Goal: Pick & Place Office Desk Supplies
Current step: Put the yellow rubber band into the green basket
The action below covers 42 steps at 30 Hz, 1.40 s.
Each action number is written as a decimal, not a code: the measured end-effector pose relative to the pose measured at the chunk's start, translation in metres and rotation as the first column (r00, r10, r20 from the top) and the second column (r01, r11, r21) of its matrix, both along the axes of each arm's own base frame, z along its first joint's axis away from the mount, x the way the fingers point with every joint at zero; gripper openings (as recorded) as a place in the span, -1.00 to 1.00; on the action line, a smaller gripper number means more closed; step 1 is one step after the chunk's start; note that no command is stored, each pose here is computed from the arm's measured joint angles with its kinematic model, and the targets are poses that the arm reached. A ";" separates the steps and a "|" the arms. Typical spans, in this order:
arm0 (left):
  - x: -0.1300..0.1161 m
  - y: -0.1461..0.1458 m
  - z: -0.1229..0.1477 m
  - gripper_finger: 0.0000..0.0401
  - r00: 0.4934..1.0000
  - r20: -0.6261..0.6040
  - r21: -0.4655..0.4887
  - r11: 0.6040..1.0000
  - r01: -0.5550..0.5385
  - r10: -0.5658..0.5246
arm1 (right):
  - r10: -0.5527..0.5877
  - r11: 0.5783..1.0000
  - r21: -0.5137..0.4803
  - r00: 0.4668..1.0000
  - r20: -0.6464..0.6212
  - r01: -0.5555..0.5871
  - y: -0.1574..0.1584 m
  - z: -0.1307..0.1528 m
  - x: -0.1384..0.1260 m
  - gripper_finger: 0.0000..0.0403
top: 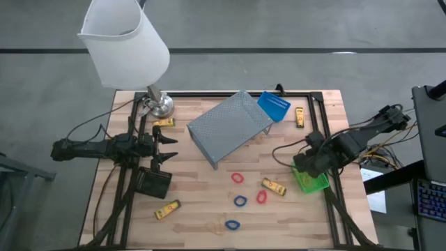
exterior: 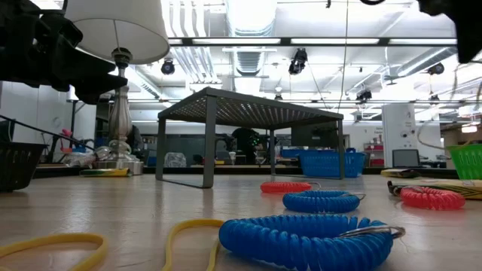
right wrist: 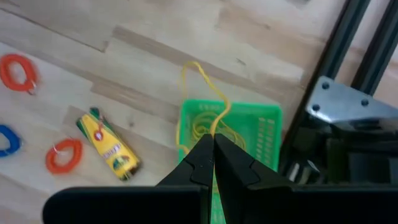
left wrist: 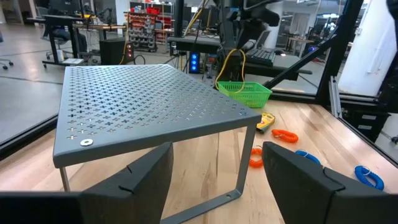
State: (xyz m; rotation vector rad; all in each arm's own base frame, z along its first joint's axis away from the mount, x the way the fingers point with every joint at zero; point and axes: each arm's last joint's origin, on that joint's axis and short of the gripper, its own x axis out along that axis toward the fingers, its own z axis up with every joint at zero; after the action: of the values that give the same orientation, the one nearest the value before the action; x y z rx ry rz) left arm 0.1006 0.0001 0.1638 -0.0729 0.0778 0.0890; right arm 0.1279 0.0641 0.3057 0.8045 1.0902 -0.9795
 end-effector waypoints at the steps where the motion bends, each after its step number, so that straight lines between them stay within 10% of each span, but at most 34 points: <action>1: 0.000 0.000 0.000 0.26 1.000 0.000 0.000 1.000 0.000 0.000 | 0.000 1.000 0.015 1.000 0.001 0.000 -0.002 -0.001 -0.004 -0.96; 42: 0.000 0.000 0.000 0.26 1.000 0.000 0.000 1.000 0.000 0.000 | 0.077 0.979 0.192 0.997 -0.019 -0.072 0.021 0.013 -0.018 -0.96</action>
State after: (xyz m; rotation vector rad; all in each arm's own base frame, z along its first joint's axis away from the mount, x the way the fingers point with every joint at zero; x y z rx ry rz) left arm 0.1006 0.0001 0.1638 -0.0729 0.0777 0.0889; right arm 0.1097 0.0854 0.3185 0.9014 1.2417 -0.8327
